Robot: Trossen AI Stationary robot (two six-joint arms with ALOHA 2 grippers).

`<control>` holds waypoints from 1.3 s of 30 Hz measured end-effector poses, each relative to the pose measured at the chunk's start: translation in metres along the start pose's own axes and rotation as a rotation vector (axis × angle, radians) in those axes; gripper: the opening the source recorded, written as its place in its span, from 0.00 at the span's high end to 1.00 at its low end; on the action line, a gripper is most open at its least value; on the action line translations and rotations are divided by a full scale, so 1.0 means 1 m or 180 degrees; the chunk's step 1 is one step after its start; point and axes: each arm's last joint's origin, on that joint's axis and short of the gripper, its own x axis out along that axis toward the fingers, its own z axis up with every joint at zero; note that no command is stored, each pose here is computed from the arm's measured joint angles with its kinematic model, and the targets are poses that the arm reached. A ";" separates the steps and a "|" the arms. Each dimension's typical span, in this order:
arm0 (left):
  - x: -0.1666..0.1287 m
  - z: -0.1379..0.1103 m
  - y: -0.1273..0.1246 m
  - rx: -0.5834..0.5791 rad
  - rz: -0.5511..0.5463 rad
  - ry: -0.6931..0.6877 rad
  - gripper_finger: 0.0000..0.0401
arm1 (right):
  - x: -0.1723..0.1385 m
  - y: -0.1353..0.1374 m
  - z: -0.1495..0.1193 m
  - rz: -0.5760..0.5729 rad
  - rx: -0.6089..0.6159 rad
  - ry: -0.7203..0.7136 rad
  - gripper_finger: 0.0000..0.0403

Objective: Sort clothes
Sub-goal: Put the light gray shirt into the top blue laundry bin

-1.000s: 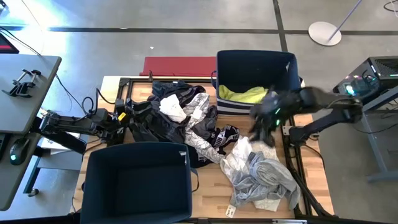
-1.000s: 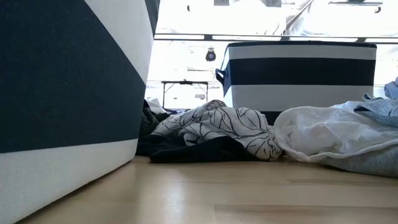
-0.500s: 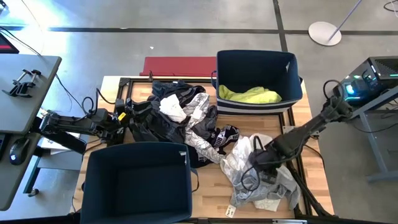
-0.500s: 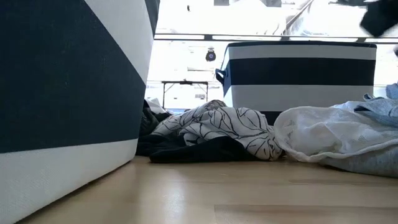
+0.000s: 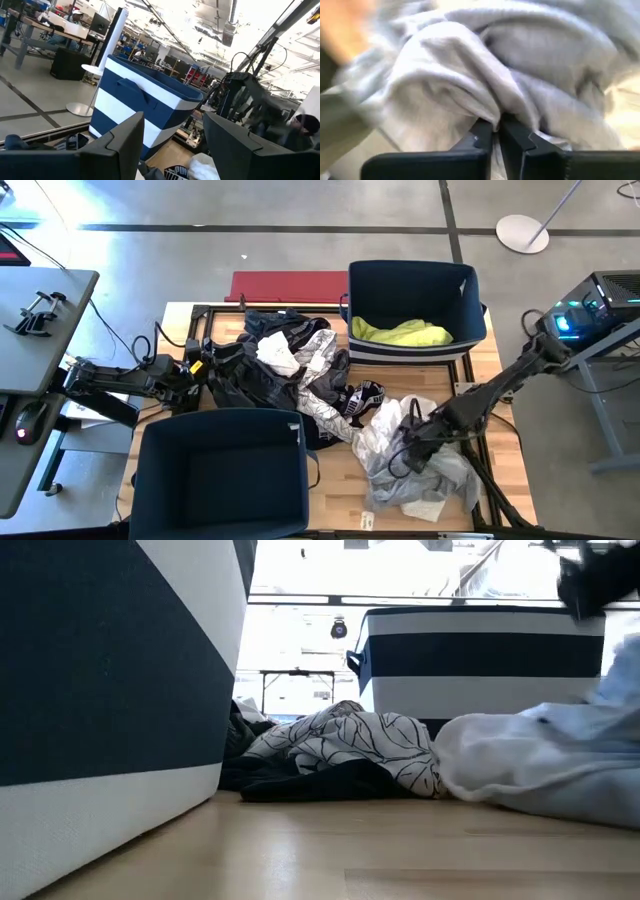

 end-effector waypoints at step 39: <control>0.000 0.000 0.000 -0.0012 0.0012 -0.0001 0.51 | -0.433 -0.029 -0.032 -0.1886 0.0277 -0.5919 1.00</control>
